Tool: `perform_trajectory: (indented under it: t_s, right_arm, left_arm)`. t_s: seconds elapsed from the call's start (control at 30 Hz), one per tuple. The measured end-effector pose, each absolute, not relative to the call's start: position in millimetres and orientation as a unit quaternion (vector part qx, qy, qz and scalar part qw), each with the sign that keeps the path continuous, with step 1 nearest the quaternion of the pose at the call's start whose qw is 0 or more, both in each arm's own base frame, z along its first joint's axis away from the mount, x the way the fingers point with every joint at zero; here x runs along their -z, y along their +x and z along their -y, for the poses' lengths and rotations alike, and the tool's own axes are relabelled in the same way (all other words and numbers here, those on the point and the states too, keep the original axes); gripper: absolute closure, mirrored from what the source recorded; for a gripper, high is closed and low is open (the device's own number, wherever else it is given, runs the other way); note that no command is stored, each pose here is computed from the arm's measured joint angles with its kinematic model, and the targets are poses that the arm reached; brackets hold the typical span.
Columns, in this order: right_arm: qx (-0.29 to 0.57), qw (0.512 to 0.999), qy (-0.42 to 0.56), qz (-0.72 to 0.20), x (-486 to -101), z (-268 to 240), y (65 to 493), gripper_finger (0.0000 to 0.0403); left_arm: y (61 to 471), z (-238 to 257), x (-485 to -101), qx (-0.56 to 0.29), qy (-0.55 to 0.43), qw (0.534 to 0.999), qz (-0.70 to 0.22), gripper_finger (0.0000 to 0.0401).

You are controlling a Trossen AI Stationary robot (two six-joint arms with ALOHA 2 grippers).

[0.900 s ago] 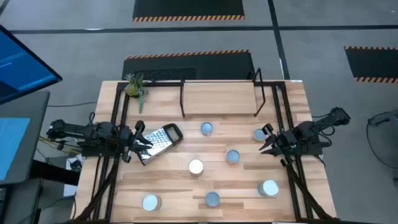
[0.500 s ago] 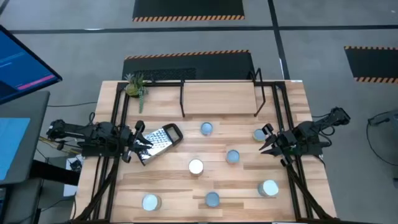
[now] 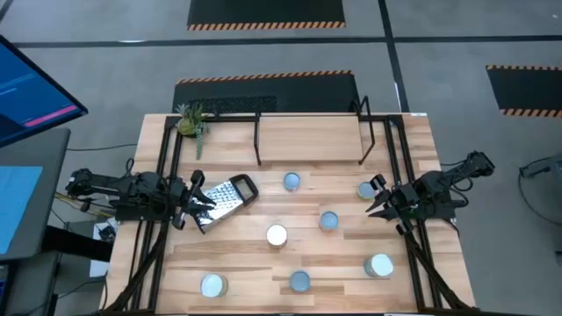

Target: Pick and place cans onto a shelf

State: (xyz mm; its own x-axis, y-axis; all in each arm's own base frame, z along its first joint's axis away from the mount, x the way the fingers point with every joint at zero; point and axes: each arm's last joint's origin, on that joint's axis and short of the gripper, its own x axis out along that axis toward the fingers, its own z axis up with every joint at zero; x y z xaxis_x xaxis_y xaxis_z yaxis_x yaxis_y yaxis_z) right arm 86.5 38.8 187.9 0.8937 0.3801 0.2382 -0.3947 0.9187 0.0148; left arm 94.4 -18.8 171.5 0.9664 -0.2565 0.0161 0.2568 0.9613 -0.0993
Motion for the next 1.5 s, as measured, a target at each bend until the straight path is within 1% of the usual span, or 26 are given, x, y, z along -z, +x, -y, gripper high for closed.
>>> perform_trajectory:
  t_s: [1.1,1.27,1.4,1.5]
  right_arm:
    - [-0.199,0.973,0.031,0.116,-187.9,-38.9,86.5,0.0321]
    - [-0.199,0.973,0.031,0.116,-187.9,-38.8,86.5,0.0321]
    - [-0.192,0.973,-0.012,0.126,-188.1,-38.7,86.5,0.0321]
    - [-0.191,0.973,-0.022,0.128,-188.1,-38.7,86.5,0.0321]
  left_arm:
    - [94.4,18.8,-171.6,0.130,-0.044,0.991,0.003,0.0344]
    - [94.7,17.8,-171.1,0.111,-0.050,0.993,0.000,0.0344]
    - [94.7,17.5,-171.0,0.107,-0.058,0.993,-0.001,0.0344]
    - [95.0,16.4,-170.7,0.087,-0.033,0.996,0.001,0.0344]
